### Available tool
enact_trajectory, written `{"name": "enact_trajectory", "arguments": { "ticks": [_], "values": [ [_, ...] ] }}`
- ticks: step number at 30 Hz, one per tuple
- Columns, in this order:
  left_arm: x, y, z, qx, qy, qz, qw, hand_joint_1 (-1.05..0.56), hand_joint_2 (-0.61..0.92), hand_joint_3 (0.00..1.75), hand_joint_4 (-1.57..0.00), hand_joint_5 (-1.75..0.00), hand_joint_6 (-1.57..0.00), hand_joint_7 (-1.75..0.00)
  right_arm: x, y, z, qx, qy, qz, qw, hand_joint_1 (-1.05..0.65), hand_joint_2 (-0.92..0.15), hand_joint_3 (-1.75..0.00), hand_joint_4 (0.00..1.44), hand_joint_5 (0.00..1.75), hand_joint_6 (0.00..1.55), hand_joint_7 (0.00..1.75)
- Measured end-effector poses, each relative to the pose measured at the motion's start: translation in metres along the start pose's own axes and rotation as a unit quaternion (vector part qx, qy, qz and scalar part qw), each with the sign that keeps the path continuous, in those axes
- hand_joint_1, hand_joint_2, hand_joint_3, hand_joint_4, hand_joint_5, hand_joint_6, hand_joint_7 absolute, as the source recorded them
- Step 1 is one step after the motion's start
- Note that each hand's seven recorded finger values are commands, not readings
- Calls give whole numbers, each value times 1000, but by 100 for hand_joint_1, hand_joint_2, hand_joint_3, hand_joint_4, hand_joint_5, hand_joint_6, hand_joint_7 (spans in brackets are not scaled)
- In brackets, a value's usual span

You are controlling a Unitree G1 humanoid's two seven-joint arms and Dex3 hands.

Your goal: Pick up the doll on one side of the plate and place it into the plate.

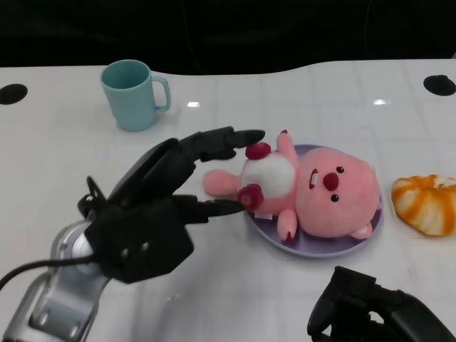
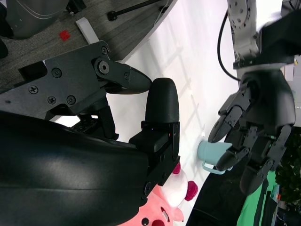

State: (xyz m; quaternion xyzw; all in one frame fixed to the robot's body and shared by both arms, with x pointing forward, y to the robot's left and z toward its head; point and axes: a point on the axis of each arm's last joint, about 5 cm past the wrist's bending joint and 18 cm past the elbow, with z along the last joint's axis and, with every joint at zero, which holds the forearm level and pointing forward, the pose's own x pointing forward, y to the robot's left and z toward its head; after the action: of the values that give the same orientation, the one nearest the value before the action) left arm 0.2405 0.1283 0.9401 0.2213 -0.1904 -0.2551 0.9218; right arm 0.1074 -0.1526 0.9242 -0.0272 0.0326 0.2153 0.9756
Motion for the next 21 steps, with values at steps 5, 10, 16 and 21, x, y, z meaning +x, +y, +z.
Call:
{"name": "enact_trajectory", "arguments": {
  "ticks": [5,10,16,21],
  "values": [
    [-22,-3,0,-32,-1,28,999,0,42,126,-79,-90,-92,-24,0,0,0,-1,2,0,1000,-21,-82,-71,66,175,47,165],
    [-41,-9,0,-61,6,50,997,4,40,142,-86,-116,-100,-54,-1,0,0,0,3,0,1000,-22,-83,-71,65,175,46,166],
    [-58,-13,3,-93,36,64,993,-1,34,153,-94,-172,-86,-152,-1,1,2,0,1,0,1000,-23,-82,-71,66,175,46,167],
    [-77,-21,4,-113,76,68,988,-1,33,156,-90,-175,-79,-169,-1,0,2,1,5,0,1000,-22,-83,-71,66,175,46,167]
  ]
}}
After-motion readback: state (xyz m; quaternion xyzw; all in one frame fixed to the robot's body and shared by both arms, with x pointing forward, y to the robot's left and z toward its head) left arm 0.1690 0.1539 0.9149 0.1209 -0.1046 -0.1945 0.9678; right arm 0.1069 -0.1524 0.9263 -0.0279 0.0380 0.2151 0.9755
